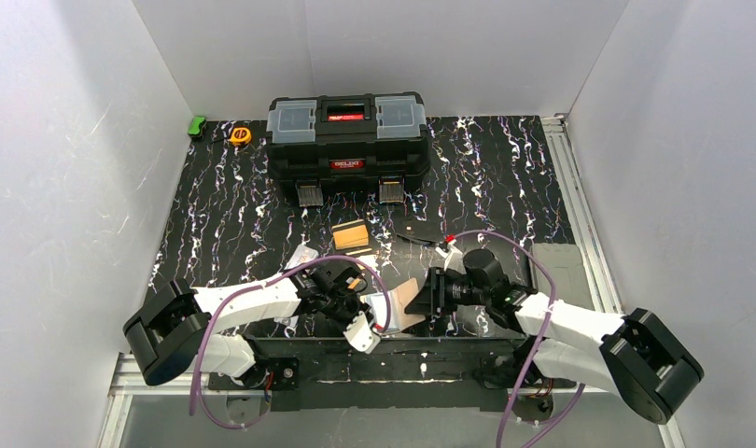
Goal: Put the credit cards into the card holder
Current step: Close the card holder at the center of the board.
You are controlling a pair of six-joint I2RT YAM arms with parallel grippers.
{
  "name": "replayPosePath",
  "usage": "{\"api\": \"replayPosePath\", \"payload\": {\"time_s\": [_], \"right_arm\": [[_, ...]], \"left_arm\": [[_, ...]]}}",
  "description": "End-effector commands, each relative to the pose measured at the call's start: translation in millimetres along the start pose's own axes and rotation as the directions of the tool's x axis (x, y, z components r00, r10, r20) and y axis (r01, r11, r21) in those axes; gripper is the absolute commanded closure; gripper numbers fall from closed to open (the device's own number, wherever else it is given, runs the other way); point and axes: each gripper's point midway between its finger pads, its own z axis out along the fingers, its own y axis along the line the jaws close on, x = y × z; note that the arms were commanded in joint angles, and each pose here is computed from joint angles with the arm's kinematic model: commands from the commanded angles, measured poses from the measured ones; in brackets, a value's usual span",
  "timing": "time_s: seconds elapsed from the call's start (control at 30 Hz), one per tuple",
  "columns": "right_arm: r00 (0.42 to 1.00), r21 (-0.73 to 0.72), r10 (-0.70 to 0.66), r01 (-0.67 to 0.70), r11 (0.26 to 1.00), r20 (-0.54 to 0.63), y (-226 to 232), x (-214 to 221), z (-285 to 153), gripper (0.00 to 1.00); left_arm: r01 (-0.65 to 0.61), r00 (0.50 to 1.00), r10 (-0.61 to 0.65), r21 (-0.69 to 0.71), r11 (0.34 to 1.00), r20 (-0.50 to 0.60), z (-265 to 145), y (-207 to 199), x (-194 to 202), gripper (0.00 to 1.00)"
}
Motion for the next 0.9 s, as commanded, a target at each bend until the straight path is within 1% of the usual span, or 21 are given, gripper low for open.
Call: {"api": "replayPosePath", "payload": {"time_s": [0.0,0.13,0.23,0.4,0.53,0.6,0.63,0.7,0.73,0.8,0.87], "right_arm": [[0.990,-0.181,-0.131,0.138,0.974,0.050,54,-33,3,0.52],[0.983,-0.252,-0.179,0.182,0.950,0.034,74,-37,2,0.50],[0.981,-0.260,-0.188,0.192,0.946,0.039,78,-39,1,0.49],[0.993,-0.241,-0.121,0.119,0.963,0.006,62,-30,11,0.49],[0.996,-0.240,-0.087,0.078,0.968,-0.025,54,-27,19,0.52],[0.997,-0.257,-0.076,0.069,0.964,-0.015,54,-31,16,0.54],[0.998,-0.245,-0.069,0.069,0.967,0.007,52,-37,13,0.54],[0.996,-0.177,-0.075,0.082,0.981,0.046,44,-50,5,0.49],[0.996,-0.126,-0.077,0.081,0.989,0.035,37,-50,1,0.46],[0.992,-0.080,-0.107,0.112,0.990,0.064,37,-58,-9,0.39],[0.987,-0.053,-0.134,0.139,0.989,0.092,39,-66,-18,0.36]], "left_arm": [[0.009,1.000,-0.010,0.033,0.999,0.007,-1,-12,-1,1.00],[0.007,1.000,-0.007,0.030,1.000,0.003,-1,-11,-1,1.00],[0.003,1.000,-0.003,0.022,1.000,0.004,-1,-11,-1,1.00],[0.001,1.000,-0.001,0.004,1.000,0.005,-1,-10,-1,1.00],[-0.003,1.000,0.003,-0.009,1.000,0.002,-2,-9,0,1.00],[-0.004,1.000,0.004,-0.012,1.000,-0.002,-3,-10,1,1.00],[-0.002,1.000,0.002,-0.012,1.000,-0.003,-3,-11,1,1.00],[-0.005,1.000,0.005,-0.017,1.000,-0.002,-4,-11,0,1.00],[-0.009,1.000,0.009,-0.017,1.000,0.001,-4,-12,0,1.00],[-0.014,1.000,0.014,-0.016,1.000,0.003,-4,-13,-1,1.00],[-0.013,1.000,0.013,-0.014,1.000,0.000,-4,-13,0,1.00]]}}
